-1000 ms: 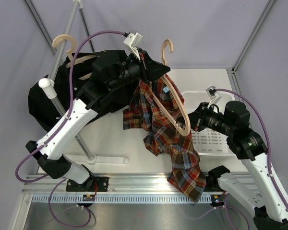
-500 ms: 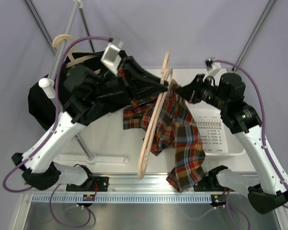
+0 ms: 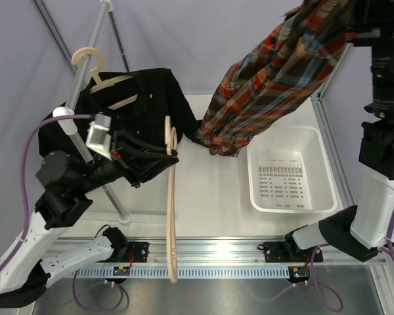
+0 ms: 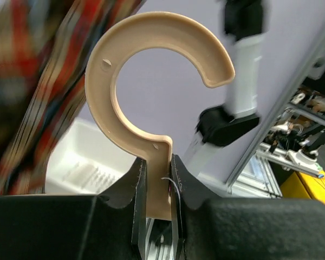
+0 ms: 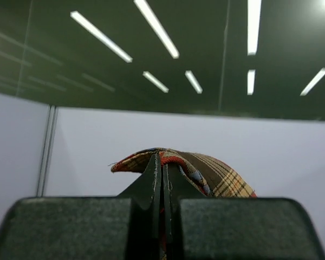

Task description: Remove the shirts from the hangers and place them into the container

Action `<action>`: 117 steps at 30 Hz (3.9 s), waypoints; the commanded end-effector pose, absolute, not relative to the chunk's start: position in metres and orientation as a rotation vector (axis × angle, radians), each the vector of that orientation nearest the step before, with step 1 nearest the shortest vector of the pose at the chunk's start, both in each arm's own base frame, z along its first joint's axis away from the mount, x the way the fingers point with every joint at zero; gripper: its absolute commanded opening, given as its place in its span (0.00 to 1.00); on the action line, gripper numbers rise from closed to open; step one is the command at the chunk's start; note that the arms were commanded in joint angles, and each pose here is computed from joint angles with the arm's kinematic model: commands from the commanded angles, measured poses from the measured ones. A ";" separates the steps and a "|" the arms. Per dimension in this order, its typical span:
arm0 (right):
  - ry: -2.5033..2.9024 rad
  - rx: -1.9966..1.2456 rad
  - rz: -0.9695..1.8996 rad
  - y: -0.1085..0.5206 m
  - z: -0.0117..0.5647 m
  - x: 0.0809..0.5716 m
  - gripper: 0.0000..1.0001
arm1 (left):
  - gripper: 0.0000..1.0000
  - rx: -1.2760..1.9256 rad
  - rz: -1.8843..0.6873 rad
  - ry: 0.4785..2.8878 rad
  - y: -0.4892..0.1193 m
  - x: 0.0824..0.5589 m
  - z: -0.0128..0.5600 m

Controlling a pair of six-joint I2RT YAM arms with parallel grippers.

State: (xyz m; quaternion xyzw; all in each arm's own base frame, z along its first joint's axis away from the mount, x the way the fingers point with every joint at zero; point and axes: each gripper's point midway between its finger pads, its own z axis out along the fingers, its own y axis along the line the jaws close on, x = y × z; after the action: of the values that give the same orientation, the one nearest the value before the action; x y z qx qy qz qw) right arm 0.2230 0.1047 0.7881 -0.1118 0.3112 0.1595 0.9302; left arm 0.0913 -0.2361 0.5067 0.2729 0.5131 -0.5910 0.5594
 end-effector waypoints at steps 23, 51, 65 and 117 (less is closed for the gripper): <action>0.034 -0.267 0.196 0.079 0.868 0.099 0.00 | 0.00 0.634 -1.267 1.566 -0.297 0.163 0.380; -0.022 -0.323 0.175 0.056 0.865 0.018 0.00 | 0.00 0.592 -1.281 1.566 -0.289 0.156 0.378; -0.019 -0.274 0.054 0.064 0.871 0.069 0.00 | 0.00 0.616 -1.246 1.602 -0.292 0.161 0.365; 0.284 -0.252 -0.276 0.057 0.832 0.170 0.00 | 0.00 0.618 -1.238 1.604 -0.279 0.150 0.369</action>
State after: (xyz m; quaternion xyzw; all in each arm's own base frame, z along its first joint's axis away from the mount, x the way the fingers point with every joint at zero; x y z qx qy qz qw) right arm 0.2157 0.0874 0.8133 -0.1674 0.1850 -0.0945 0.9638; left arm 0.1536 -0.2808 0.3445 0.2538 0.6902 -0.4943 0.4635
